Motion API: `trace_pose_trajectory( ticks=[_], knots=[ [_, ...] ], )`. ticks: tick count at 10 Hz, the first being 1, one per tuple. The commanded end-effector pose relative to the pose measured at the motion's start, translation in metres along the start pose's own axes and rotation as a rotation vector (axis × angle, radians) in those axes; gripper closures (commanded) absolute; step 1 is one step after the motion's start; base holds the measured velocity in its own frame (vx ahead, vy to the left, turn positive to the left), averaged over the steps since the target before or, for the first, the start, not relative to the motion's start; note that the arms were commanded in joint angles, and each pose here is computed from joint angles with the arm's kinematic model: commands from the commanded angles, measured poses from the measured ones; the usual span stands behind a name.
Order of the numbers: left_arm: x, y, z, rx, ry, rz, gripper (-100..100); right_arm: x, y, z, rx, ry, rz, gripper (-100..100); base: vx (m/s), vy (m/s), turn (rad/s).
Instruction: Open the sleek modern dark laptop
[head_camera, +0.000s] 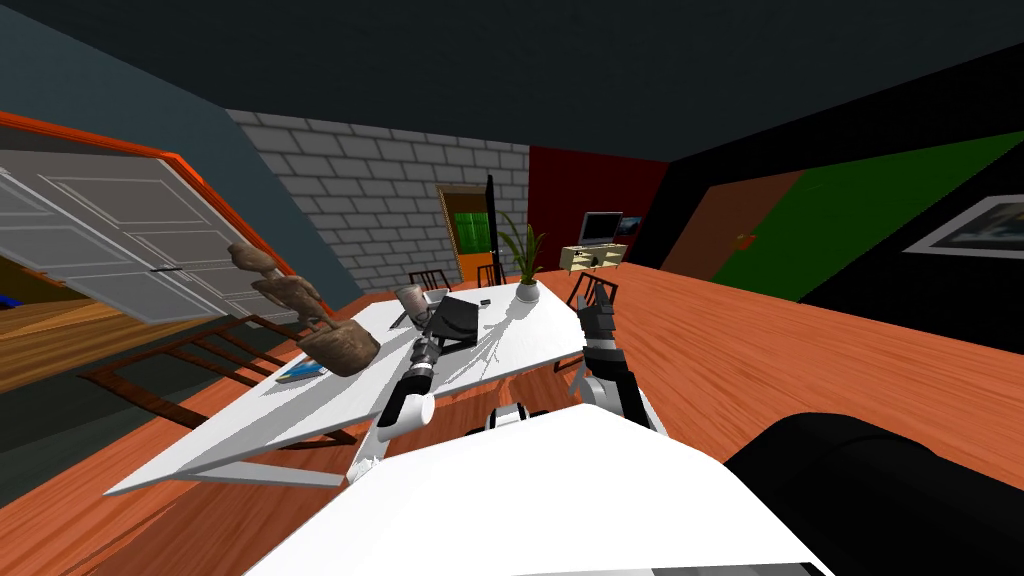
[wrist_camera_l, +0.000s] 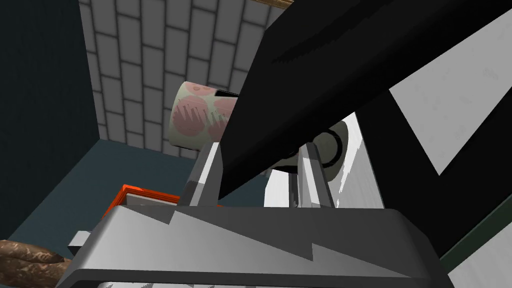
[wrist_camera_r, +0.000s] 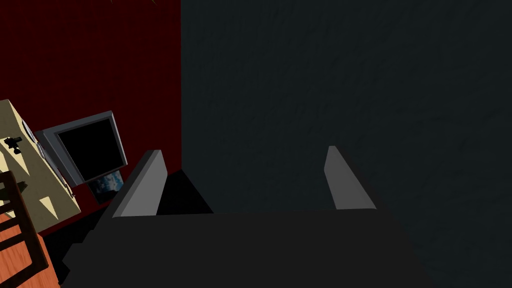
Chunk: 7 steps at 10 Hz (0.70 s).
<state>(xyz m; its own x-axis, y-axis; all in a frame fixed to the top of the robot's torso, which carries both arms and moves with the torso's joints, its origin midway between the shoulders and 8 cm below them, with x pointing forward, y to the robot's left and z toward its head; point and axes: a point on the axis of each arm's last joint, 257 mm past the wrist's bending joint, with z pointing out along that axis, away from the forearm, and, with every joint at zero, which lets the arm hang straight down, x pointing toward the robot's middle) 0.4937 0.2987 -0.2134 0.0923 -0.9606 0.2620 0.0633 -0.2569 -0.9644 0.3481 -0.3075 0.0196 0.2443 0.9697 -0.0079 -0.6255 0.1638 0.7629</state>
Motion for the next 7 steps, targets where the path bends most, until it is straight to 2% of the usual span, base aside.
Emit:
trace_pose_trajectory(
  ticks=[1,2,7],
  knots=[
    [0.003,0.011,-0.004,0.008,0.001,-0.090,100,0.000,0.000,0.000,0.000,0.000,0.000,0,0.012,0.061,-0.016],
    [0.002,-0.001,-0.004,0.000,0.000,-0.065,-100,0.000,0.000,0.000,0.000,0.000,0.000,0,0.015,0.022,0.005],
    [0.004,-0.029,-0.008,-0.001,0.003,-0.067,-100,0.000,0.000,0.000,0.000,0.000,0.000,0,0.014,-0.020,0.009]
  ],
)
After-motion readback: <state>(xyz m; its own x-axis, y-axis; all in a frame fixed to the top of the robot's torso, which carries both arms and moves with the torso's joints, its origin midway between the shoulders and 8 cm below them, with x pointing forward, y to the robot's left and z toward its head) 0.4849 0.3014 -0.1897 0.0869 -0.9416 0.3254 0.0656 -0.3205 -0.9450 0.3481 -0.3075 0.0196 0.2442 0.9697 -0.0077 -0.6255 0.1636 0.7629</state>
